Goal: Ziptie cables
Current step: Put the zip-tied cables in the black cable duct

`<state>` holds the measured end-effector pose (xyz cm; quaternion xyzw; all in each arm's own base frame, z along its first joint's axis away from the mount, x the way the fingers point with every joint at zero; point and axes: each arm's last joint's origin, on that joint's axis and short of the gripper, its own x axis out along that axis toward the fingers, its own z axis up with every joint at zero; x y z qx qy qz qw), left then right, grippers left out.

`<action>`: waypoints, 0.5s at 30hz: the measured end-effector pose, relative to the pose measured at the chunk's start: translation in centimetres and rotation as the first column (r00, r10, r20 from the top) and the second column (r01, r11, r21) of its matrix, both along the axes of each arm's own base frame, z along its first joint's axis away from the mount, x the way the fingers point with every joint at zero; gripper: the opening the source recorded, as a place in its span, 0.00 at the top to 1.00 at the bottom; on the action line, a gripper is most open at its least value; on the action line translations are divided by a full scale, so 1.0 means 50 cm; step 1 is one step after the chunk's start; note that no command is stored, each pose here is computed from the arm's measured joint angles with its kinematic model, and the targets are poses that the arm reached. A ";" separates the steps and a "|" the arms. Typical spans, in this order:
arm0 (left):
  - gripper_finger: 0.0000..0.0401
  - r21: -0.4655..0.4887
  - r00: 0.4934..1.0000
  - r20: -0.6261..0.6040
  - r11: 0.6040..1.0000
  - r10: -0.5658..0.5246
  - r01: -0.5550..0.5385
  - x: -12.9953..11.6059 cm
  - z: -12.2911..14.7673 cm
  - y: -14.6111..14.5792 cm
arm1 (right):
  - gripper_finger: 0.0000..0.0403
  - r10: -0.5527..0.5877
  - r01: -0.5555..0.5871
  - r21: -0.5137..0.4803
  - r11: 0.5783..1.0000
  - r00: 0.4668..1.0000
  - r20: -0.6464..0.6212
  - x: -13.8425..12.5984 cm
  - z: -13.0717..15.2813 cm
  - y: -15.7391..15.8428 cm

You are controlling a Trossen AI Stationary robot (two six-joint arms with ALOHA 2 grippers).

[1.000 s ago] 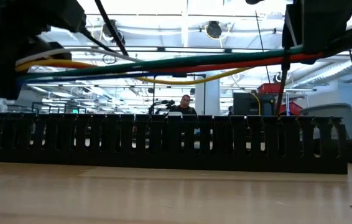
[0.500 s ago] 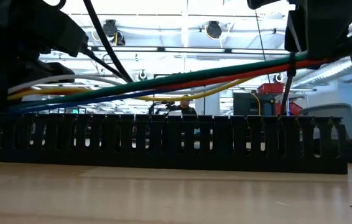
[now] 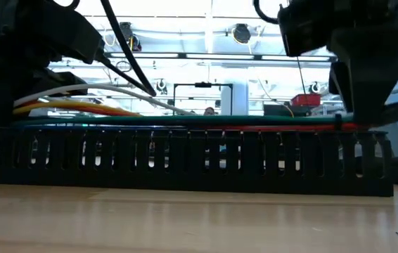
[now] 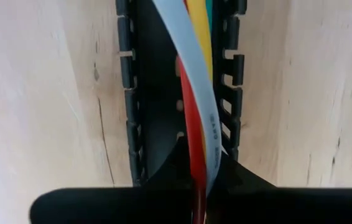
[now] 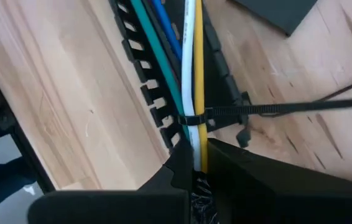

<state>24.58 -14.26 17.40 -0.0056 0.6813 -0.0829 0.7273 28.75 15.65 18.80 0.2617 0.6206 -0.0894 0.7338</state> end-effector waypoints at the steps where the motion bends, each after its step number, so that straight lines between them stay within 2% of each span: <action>1: 0.98 0.001 1.000 -0.002 1.000 0.000 0.000 0.000 0.000 0.000 | 0.97 -0.004 0.004 0.009 1.000 1.000 0.002 0.001 -0.005 -0.004; 8: 0.98 -0.008 1.000 -0.025 1.000 -0.001 0.001 -0.004 -0.002 0.001 | 0.97 -0.033 0.032 0.032 0.999 0.999 0.023 0.009 -0.021 -0.025; 12: 0.98 0.027 0.997 -0.069 0.999 0.036 -0.034 -0.012 -0.002 0.006 | 0.97 -0.033 0.034 -0.004 0.999 0.998 0.052 0.016 -0.021 -0.036; 15: 0.94 0.026 0.995 -0.076 0.998 0.058 -0.056 -0.013 -0.002 0.006 | 0.97 -0.044 0.045 -0.017 0.999 0.998 0.050 0.019 -0.022 -0.046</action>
